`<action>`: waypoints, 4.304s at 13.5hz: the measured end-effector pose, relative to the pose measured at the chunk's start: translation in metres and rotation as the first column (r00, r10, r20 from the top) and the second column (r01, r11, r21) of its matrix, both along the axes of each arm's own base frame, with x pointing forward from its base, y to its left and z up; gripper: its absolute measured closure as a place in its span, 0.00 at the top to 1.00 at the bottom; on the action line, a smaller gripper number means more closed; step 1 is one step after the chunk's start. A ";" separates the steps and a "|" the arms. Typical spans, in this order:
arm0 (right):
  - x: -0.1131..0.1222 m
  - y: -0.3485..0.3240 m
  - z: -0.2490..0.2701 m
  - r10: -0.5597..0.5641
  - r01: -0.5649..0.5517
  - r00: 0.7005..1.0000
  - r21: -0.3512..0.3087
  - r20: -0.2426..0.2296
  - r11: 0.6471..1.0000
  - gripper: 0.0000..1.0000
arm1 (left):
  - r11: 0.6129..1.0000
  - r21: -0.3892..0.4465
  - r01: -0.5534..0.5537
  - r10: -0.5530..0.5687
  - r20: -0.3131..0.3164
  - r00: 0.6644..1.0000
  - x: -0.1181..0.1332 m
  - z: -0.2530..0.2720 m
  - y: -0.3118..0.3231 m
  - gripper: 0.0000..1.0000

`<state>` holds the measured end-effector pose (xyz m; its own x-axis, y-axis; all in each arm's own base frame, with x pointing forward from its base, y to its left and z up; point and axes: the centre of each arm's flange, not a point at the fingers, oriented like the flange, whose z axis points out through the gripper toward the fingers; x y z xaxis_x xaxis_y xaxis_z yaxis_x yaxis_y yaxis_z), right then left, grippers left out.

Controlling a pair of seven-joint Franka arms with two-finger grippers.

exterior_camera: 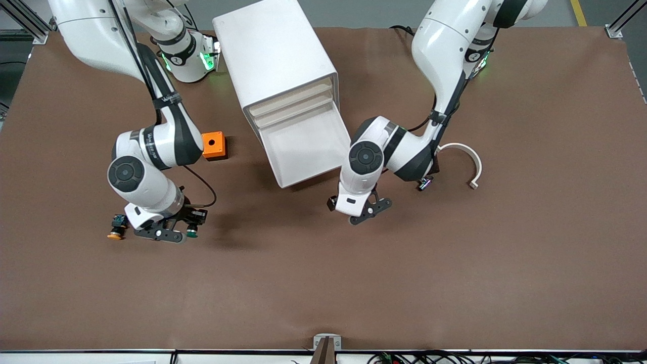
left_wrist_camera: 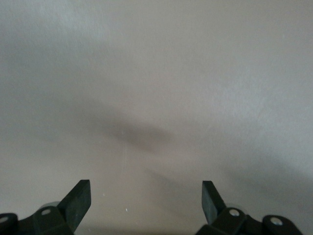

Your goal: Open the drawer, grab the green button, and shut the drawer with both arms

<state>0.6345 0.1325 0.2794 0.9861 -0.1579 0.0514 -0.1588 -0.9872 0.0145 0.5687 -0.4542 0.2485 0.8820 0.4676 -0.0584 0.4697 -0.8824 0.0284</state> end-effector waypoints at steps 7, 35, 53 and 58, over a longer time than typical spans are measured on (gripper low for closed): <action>-0.024 -0.014 -0.048 -0.008 0.008 1.000 0.008 0.024 1.000 0.41 | 0.999 -0.039 0.036 -0.038 -0.067 0.997 -0.051 -0.009 -0.051 1.00; -0.015 -0.034 -0.090 -0.039 0.039 0.998 0.009 0.040 0.999 0.74 | 0.987 -0.112 -0.119 0.071 -0.362 0.929 -0.181 -0.038 -0.143 1.00; 0.003 -0.096 0.062 0.100 -0.102 0.985 -0.004 -0.140 0.995 1.00 | 0.966 -0.256 -0.032 -0.004 -0.141 0.990 -0.001 0.049 0.014 1.00; -0.002 -0.115 0.155 0.101 -0.102 0.965 0.007 -0.244 0.995 1.00 | 0.963 -0.197 0.182 -0.193 -0.038 0.980 0.045 0.071 0.167 1.00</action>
<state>0.6327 0.0171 0.4345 0.9798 -0.0566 -0.1916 -0.0488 -0.9978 0.0455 0.6142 -0.2874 0.3195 0.9455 0.2692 -0.1830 0.3019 -0.9354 0.1839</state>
